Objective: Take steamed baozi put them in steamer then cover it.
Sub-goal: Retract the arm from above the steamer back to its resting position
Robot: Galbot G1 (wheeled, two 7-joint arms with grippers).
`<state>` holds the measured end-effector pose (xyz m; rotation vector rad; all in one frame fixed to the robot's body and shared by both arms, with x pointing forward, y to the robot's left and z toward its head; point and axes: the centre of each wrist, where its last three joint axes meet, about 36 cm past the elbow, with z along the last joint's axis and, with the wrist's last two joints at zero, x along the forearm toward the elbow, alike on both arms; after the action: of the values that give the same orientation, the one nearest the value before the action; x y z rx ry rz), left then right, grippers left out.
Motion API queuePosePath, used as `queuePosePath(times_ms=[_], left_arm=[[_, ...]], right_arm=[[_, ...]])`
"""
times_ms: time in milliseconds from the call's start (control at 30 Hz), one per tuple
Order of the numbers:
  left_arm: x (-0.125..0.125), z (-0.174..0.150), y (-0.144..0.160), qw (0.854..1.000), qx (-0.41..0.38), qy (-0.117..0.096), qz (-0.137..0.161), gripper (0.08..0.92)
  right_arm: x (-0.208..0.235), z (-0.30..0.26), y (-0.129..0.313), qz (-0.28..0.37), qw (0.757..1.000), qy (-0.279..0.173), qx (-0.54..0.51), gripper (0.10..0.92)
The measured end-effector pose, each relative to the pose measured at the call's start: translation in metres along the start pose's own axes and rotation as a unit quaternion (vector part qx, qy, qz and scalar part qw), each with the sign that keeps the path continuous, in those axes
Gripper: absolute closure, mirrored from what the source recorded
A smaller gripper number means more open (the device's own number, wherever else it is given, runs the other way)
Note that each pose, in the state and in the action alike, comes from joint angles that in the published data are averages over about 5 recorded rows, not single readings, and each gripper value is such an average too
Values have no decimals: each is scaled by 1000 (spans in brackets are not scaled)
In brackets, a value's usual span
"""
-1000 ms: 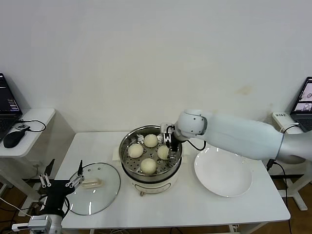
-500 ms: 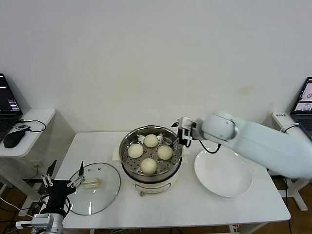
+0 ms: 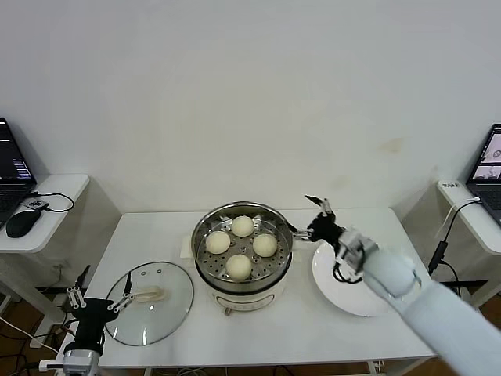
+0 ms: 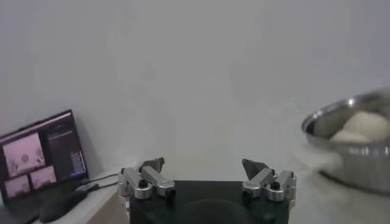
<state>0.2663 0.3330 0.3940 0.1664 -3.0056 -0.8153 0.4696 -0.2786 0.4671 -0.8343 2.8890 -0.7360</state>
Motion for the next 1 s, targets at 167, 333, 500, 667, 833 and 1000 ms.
queuePosePath(times_ms=[167,333,500,667,833,1000], left_arm=[[-3,23,5,994,-105,-15,1,177],[-1,49,11,972,-230,-29,24,177],[2,65,13,939,-337,-38,56,177],[0,72,11,909,-406,-41,85,177],[-5,80,7,889,-443,-33,109,177],[-11,87,0,879,-460,-26,125,177]], right_arm=[[41,31,18,85,995,-30,-49,200],[85,56,34,169,982,-20,-82,199],[128,72,47,231,968,6,-98,200],[157,82,58,276,955,27,-101,199],[176,85,63,308,946,41,-95,200],[189,84,65,328,939,50,-90,200]])
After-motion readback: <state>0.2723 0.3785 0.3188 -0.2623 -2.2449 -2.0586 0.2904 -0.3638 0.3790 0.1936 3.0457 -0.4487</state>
